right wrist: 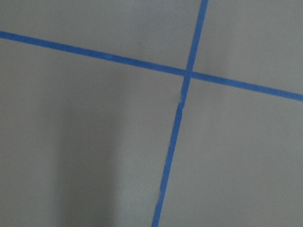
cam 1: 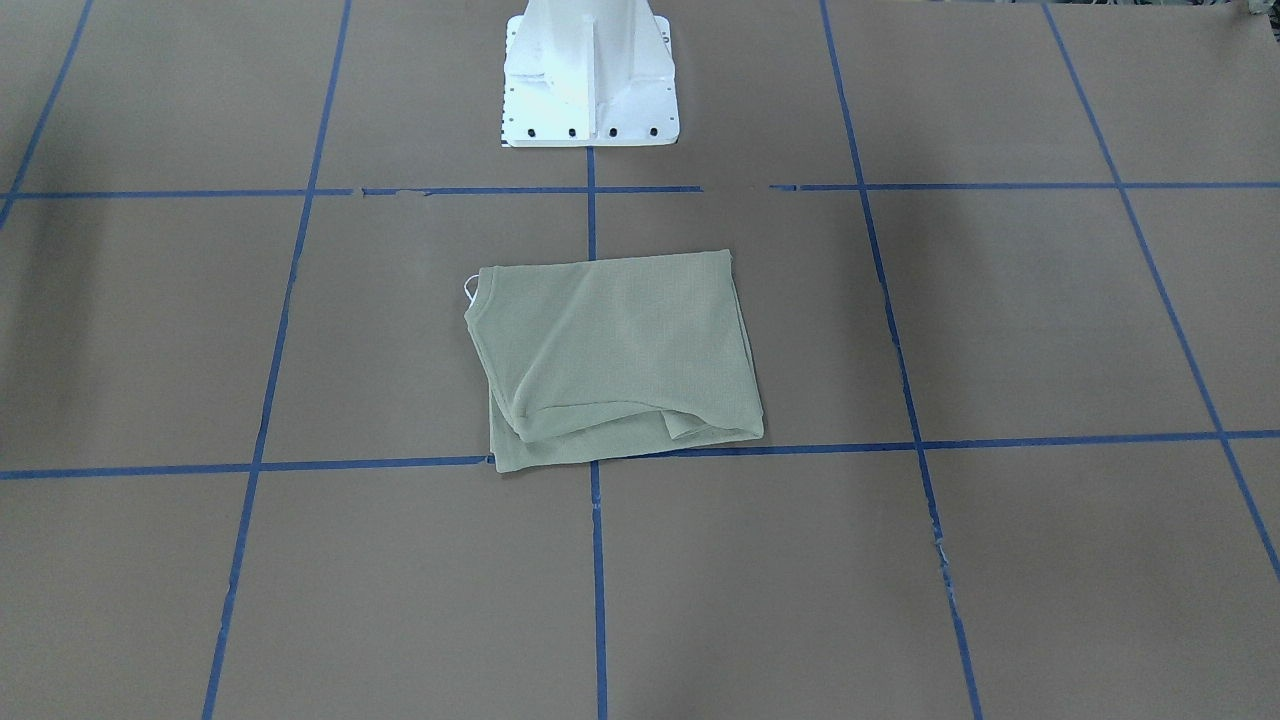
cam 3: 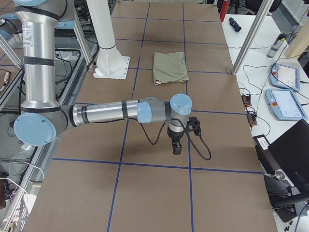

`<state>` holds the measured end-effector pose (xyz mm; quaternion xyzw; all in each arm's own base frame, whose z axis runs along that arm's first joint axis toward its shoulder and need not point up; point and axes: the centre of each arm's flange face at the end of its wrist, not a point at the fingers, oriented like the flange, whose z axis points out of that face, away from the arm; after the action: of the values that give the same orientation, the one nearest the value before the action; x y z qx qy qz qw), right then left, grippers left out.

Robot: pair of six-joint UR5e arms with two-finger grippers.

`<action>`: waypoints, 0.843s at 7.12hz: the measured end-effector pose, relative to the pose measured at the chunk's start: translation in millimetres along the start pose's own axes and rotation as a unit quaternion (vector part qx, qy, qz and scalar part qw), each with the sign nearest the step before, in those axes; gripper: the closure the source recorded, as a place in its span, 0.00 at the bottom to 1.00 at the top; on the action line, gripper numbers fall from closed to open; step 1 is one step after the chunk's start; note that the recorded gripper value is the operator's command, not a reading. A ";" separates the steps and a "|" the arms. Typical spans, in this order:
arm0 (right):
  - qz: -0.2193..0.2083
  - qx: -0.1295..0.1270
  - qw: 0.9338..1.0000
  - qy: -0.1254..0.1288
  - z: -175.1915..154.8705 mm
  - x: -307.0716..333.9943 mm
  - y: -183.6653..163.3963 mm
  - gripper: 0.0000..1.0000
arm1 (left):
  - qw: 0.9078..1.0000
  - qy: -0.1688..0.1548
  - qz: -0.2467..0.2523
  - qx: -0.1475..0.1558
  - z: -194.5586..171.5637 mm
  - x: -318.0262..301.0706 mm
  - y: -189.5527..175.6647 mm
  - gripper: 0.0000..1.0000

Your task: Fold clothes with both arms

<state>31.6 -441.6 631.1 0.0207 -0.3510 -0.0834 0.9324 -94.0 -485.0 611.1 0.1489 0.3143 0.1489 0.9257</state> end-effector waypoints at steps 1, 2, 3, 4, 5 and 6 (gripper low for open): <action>0.004 0.000 1.000 -0.002 3.9 5.2 10.6 0.00 | 0.999 0.029 -0.020 -0.005 9.9 -2.4 16.2 0.00; 0.005 0.001 1.000 -0.005 5.7 6.8 15.7 0.00 | 0.997 0.059 -0.049 -0.009 19.4 -2.1 31.0 0.00; 0.006 0.001 1.000 -0.008 6.5 7.0 17.8 0.00 | 0.995 0.076 -0.071 -0.012 25.2 -0.2 43.7 0.00; 0.006 0.001 1.000 -0.009 6.7 7.1 18.7 0.00 | 0.993 0.081 -0.079 -0.013 26.9 1.3 50.3 0.00; 0.005 0.001 1.000 -0.009 7.0 7.3 19.5 0.00 | 0.993 0.080 -0.081 -0.014 27.7 1.6 52.2 0.00; 0.005 0.001 1.000 -0.008 7.3 7.5 19.9 0.00 | 0.993 0.078 -0.083 -0.016 28.9 1.2 53.6 0.00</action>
<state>35.2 -423.1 643.4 0.0194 -0.3591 -0.0789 0.9297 -84.8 -441.0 652.2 0.0954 0.3947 0.0878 0.9096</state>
